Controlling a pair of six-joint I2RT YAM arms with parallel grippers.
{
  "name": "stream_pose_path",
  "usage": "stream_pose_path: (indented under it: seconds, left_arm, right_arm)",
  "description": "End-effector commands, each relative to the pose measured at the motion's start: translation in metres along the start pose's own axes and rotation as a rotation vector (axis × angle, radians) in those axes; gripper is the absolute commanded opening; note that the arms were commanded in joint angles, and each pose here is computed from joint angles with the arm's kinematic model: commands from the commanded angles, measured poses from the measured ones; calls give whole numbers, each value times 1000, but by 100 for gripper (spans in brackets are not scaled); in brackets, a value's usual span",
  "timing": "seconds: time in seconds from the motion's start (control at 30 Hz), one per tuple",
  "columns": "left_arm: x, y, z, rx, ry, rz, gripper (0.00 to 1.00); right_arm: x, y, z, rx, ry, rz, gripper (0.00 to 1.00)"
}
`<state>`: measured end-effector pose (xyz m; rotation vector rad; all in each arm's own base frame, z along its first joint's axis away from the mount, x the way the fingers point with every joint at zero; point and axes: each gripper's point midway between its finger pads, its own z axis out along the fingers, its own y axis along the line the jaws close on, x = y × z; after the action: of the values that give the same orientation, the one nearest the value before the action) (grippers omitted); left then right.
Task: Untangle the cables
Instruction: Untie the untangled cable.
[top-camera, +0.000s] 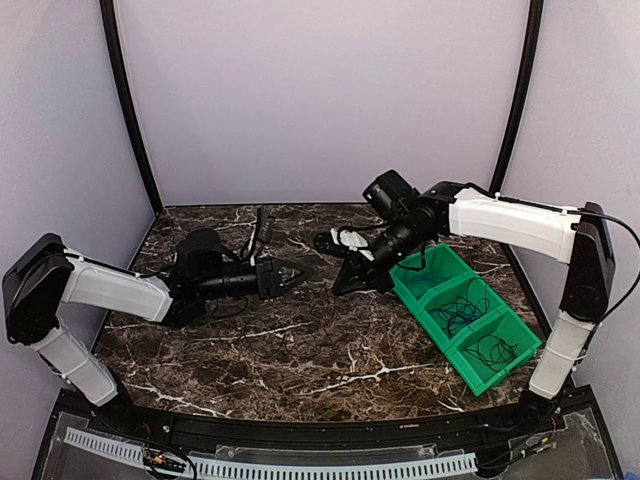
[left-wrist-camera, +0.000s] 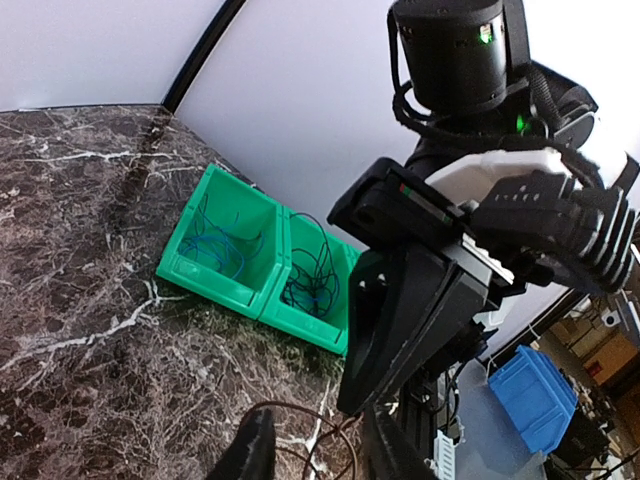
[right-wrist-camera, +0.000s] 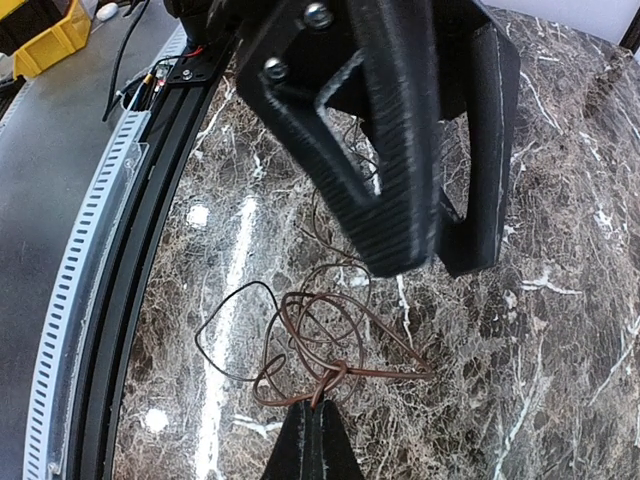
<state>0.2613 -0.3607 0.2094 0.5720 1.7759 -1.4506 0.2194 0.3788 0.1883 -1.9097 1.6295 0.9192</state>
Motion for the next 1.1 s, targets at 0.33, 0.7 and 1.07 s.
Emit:
stream_pose_path:
  seconds: [0.33, 0.7, 1.07]
  left_arm:
    - [32, -6, 23, -6, 193, 104, 31]
    - [38, -6, 24, 3, 224, 109, 30]
    - [27, -19, 31, 68, 194, 110, 15]
  right_arm:
    - [-14, -10, -8, 45, -23, 7, 0]
    - [-15, -12, -7, 44, -25, 11, 0]
    - [-12, -12, -5, 41, -19, 16, 0]
